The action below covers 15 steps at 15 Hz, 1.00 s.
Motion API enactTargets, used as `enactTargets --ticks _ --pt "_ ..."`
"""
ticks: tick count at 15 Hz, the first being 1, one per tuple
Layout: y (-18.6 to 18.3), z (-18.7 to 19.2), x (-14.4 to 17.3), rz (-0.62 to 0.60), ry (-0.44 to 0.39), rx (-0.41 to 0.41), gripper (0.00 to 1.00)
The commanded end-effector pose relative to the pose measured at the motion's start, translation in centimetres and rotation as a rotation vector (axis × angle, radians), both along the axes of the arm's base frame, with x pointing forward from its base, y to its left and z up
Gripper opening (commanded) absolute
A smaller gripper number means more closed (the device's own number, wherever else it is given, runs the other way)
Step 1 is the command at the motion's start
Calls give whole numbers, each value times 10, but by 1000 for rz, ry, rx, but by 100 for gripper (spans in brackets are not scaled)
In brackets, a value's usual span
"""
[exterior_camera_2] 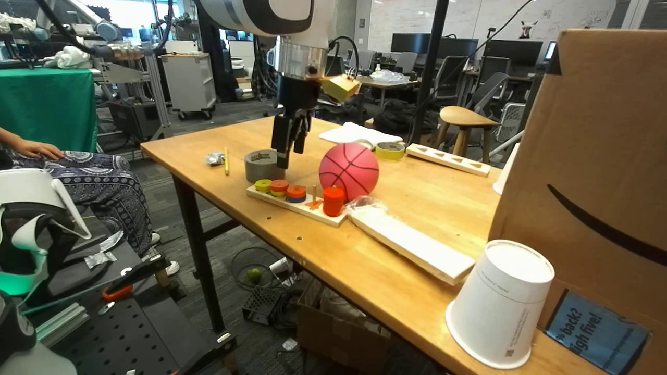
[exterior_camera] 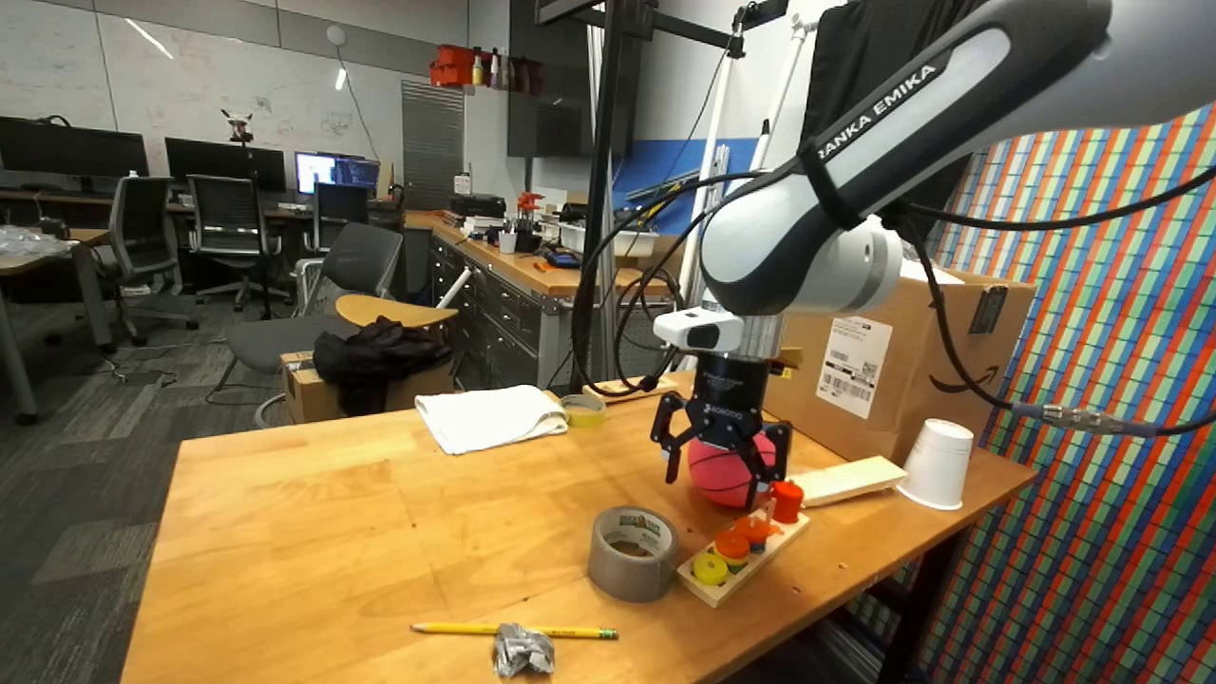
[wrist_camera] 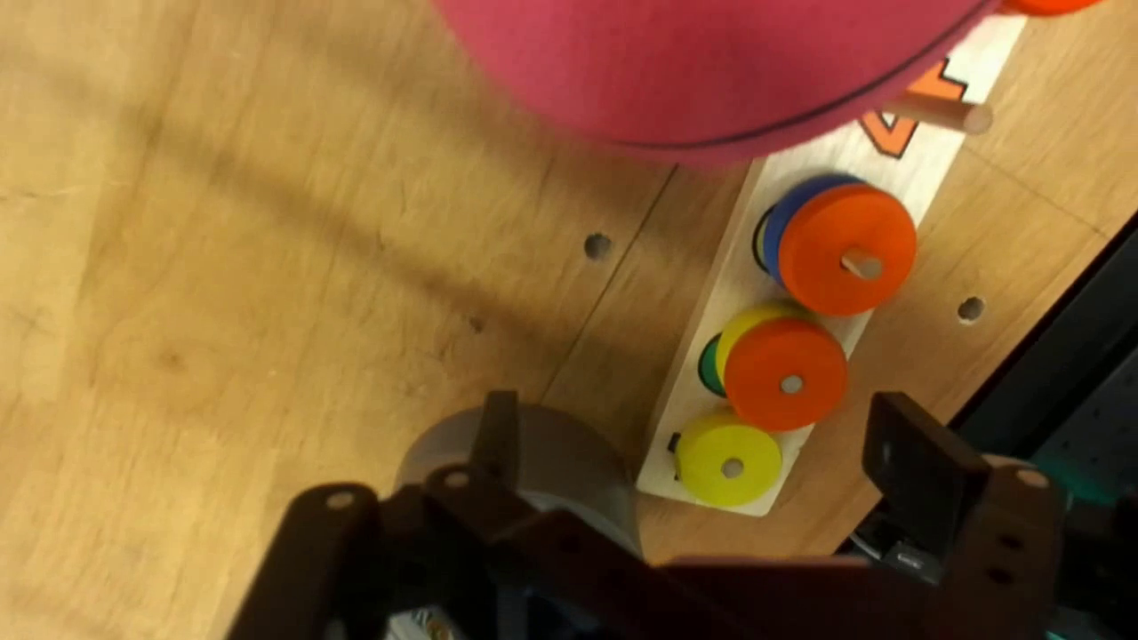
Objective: Roll the basketball on the table
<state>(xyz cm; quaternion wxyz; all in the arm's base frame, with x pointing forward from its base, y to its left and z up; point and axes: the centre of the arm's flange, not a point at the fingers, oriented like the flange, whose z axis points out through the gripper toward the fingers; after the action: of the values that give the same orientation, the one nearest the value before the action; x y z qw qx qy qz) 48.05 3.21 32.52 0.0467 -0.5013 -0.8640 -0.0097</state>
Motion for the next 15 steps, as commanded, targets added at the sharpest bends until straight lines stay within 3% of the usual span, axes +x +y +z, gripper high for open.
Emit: enactTargets --ticks 1,4,8,12,15 --pt "-7 1 27 -30 -27 -64 100" --pt "-22 7 47 -64 -59 -119 100" --pt "-100 39 69 -232 -155 -213 100" --pt "-174 87 73 -441 -230 -159 100" --pt "-188 113 70 -538 -309 -119 100"
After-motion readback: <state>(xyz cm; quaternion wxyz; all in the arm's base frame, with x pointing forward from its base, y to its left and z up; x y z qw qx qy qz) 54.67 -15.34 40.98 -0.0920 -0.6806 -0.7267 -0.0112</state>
